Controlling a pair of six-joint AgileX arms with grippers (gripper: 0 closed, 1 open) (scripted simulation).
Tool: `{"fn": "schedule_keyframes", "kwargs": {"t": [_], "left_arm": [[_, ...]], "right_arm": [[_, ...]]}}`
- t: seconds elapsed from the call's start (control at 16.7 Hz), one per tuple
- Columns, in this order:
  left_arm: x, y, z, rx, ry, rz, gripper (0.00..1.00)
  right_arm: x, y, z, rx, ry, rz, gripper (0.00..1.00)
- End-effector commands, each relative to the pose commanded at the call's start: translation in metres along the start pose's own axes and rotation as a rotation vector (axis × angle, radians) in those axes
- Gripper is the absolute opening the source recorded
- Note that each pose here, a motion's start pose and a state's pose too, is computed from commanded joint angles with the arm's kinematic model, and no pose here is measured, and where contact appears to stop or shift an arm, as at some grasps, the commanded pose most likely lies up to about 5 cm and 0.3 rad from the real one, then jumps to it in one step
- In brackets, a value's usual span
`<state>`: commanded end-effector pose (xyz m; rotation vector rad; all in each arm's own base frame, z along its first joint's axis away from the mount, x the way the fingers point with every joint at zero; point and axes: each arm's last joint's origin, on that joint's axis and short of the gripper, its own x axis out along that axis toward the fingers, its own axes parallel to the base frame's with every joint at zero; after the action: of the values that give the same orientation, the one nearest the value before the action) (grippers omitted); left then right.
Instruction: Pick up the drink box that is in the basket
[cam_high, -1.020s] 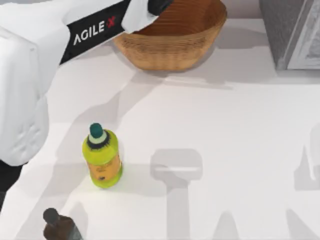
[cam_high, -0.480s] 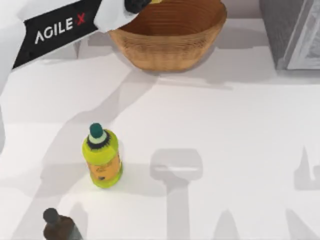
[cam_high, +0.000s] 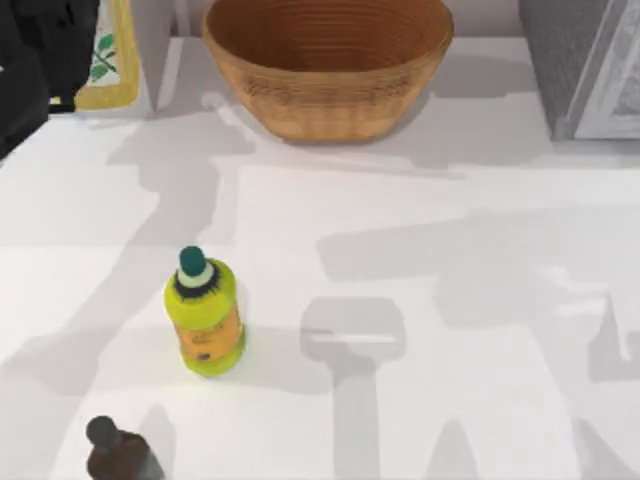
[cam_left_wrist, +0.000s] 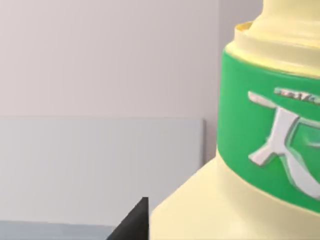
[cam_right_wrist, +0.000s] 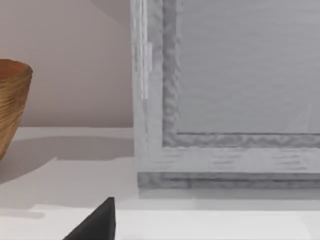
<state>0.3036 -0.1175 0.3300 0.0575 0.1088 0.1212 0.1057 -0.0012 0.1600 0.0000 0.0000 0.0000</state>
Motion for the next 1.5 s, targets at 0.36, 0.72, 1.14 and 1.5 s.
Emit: {"fn": "schedule_keyframes", "kwargs": {"t": [0.36, 0.72, 1.14, 1.5], "left_arm": [[-0.12, 0.099, -0.073, -0.038, -0.054, -0.012, 0.0], [-0.163, 0.125, -0.164, -0.057, -0.112, -0.083, 0.0], [-0.163, 0.128, -0.197, -0.057, -0.109, -0.121, 0.0], [-0.161, 0.123, -0.192, -0.032, -0.108, -0.117, 0.0]], "right_arm": [[0.0, 0.0, 0.0, 0.0, 0.0, 0.0, 1.0], [0.0, 0.0, 0.0, 0.0, 0.0, 0.0, 1.0], [0.0, 0.0, 0.0, 0.0, 0.0, 0.0, 1.0], [0.0, 0.0, 0.0, 0.0, 0.0, 0.0, 1.0]]}}
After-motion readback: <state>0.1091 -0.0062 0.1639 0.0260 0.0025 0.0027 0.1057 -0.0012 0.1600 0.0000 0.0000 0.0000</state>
